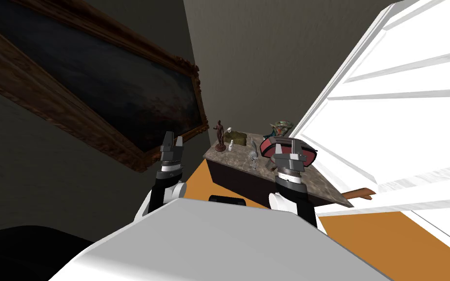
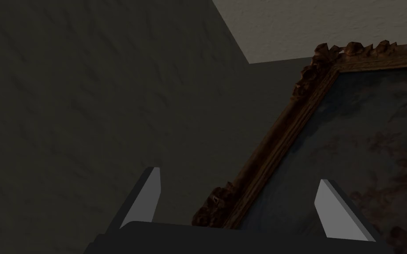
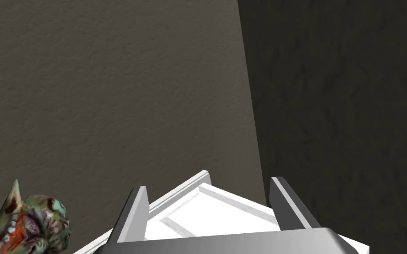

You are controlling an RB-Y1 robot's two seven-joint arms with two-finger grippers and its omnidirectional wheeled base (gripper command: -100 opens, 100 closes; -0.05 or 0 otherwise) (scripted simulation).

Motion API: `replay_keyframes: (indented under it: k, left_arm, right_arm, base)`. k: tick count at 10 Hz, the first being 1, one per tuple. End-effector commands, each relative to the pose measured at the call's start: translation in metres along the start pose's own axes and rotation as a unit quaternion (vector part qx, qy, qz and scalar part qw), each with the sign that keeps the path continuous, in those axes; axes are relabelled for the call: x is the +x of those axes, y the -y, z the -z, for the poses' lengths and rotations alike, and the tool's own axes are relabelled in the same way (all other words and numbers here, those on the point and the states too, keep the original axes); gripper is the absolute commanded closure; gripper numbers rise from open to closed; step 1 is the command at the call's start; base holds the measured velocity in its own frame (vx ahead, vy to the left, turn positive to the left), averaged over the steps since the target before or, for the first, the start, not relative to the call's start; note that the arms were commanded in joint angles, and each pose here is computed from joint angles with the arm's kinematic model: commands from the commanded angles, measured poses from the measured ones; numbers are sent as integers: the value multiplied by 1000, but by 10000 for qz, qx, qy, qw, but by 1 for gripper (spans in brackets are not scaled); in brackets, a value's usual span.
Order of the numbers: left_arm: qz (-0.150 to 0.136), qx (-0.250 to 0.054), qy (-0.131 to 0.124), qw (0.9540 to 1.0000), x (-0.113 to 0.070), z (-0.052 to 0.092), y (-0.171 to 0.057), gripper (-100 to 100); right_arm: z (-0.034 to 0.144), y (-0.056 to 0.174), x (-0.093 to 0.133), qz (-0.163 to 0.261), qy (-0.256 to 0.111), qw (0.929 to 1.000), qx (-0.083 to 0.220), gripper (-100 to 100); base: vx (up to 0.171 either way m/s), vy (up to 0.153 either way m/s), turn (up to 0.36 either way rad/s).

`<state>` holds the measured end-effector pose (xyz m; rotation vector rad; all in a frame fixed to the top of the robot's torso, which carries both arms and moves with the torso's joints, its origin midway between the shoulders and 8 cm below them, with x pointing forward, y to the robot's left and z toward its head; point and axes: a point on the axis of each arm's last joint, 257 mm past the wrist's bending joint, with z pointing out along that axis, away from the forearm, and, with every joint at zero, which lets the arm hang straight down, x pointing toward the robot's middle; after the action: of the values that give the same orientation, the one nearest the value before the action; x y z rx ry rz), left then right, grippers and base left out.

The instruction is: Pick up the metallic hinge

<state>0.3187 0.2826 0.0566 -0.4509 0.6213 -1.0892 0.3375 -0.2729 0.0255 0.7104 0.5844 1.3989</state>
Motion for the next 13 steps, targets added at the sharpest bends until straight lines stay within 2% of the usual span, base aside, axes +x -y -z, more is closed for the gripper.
replay_keyframes:
  k: [1,4,6,7,8,9,10,11,12,13]
  left_arm:
    - [0,0,0,10000,0,0,0,0]
    - [1,1,0,10000,0,0,0,0]
    - [1,1,0,10000,0,0,0,0]
    - [1,1,0,10000,0,0,0,0]
    - [0,0,0,10000,0,0,0,0]
    - [1,0,0,10000,0,0,0,0]
    - [0,0,0,10000,0,0,0,0]
    - [1,0,0,10000,0,0,0,0]
    - [0,0,0,10000,0,0,0,0]
    - [1,0,0,10000,0,0,0,0]
  right_arm:
    - [11,12,-7,185,-125,9993,284,-100]
    - [37,36,-28,526,-262,9939,932,-100]
    - [60,53,-47,770,-330,9857,1464,-100]
    - [63,54,-48,782,-320,9849,1510,-100]
    - [74,61,-59,897,-352,9794,1772,-100]
    - [78,62,-60,913,-339,9782,1833,-100]
    - [90,69,-71,1026,-366,9716,2102,-100]
    - [95,70,-73,1044,-351,9699,2173,-100]
    - [109,76,-85,1157,-371,9616,2459,-100]
    - [114,77,-87,1173,-357,9597,2527,-100]
  base:
    - [-73,23,59]
    - [-124,12,83]
    - [-141,27,130]
    - [-89,22,42]
    - [-70,22,102]
    - [-57,14,51]
    - [-71,20,136]
    - [-68,11,59]
    - [-77,20,130]
    - [-65,19,70]
